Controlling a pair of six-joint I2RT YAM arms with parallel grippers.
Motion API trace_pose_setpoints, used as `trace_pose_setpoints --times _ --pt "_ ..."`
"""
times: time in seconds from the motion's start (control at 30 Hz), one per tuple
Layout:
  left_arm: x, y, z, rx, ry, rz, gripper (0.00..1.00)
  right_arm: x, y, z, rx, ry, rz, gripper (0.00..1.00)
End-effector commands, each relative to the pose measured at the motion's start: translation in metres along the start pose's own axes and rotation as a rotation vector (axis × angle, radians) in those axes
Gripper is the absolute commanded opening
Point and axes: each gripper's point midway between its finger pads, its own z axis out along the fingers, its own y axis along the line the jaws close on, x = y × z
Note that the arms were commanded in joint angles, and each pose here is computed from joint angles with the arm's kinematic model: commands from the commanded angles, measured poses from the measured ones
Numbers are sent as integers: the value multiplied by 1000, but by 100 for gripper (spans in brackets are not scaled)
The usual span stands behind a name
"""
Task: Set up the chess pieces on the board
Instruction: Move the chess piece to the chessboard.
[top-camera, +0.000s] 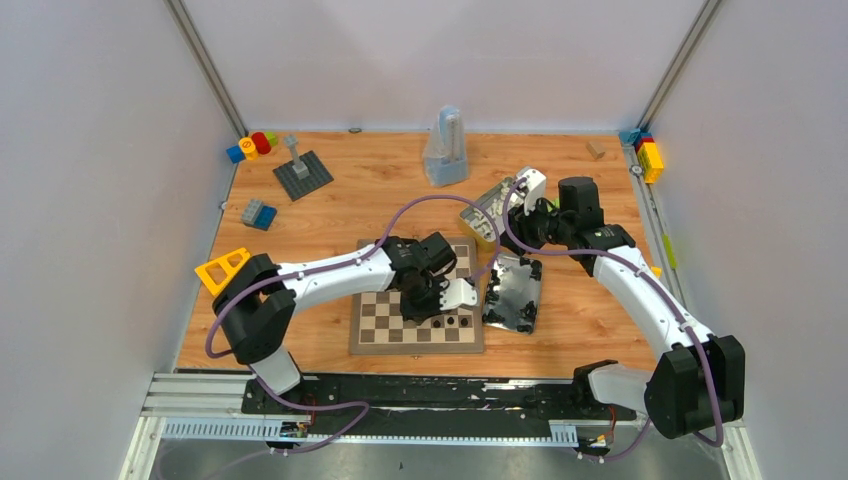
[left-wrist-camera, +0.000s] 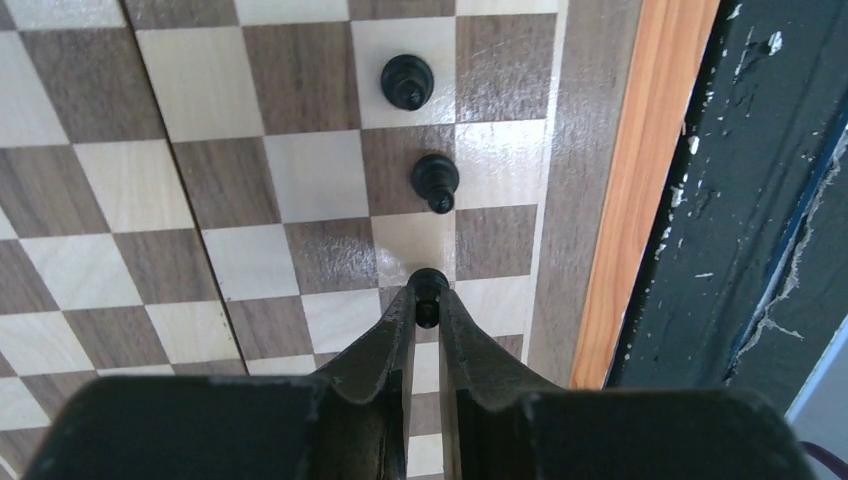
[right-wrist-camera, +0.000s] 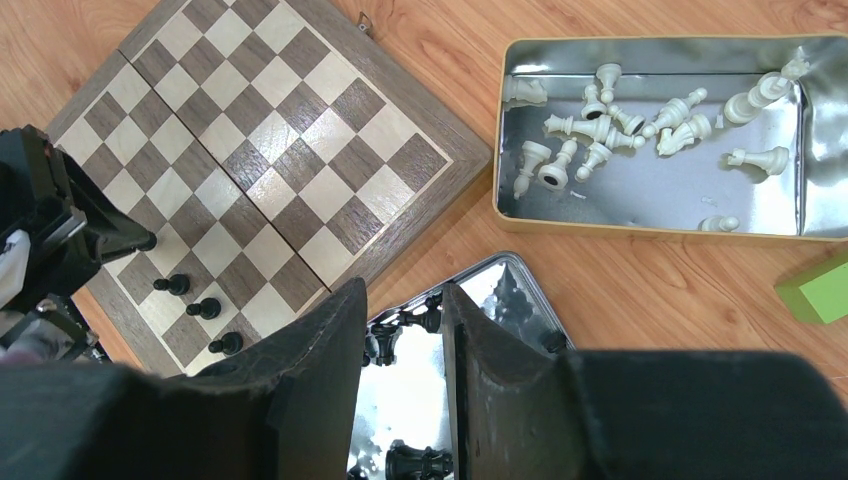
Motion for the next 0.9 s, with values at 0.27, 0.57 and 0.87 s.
trace_pose_setpoints --times 0.27,0.57,0.87 --pt "-22 -1 5 15 3 39 17 -6 0 -3 -8 -13 -22 34" --pt "-20 -3 5 23 7 42 21 -4 0 -1 -12 -4 -18 34" --pt "-16 -1 5 2 16 40 41 -1 -2 0 -5 7 -16 34"
